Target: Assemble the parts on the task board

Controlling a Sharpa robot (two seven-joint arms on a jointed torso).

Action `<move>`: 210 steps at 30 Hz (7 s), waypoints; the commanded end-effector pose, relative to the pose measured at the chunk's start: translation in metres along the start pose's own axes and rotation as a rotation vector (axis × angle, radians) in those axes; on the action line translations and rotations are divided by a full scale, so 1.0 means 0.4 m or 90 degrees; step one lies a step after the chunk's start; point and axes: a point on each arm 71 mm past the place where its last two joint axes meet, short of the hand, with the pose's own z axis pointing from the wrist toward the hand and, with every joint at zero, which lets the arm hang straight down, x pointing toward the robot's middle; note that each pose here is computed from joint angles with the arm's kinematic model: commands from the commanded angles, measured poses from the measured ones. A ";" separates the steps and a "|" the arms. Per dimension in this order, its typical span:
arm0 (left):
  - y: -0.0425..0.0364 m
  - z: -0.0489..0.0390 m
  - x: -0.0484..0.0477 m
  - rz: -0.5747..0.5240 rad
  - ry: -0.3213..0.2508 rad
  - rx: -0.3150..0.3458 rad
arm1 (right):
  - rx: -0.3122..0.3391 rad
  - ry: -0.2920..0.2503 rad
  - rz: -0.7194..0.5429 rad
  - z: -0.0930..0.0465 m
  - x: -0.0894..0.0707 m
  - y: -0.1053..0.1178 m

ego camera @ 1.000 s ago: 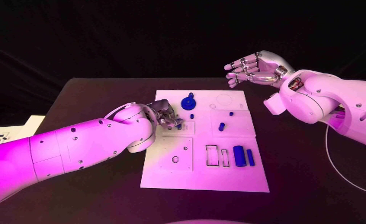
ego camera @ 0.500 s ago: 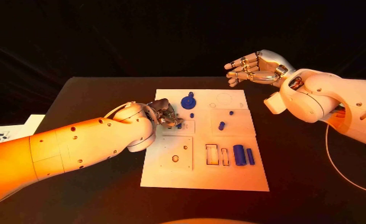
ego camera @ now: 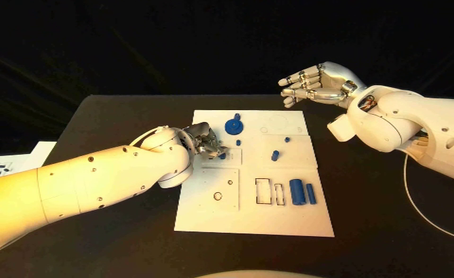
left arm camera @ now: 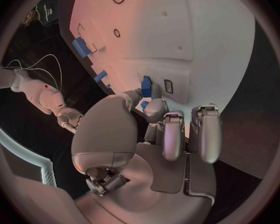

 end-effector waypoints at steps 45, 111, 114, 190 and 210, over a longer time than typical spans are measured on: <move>0.005 0.001 0.010 -0.022 0.014 -0.011 | -0.005 0.011 0.004 0.000 0.005 -0.004; -0.020 -0.023 -0.117 -0.022 0.084 -0.032 | 0.002 0.012 0.006 0.000 0.007 -0.013; -0.023 -0.014 -0.161 -0.014 0.092 -0.036 | 0.000 0.011 0.005 0.001 0.007 -0.013; 0.004 0.167 -0.253 0.107 0.204 -0.149 | -0.007 0.018 0.011 0.015 0.027 -0.013; -0.004 0.170 -0.248 0.110 0.206 -0.142 | -0.008 0.021 0.012 0.018 0.031 -0.012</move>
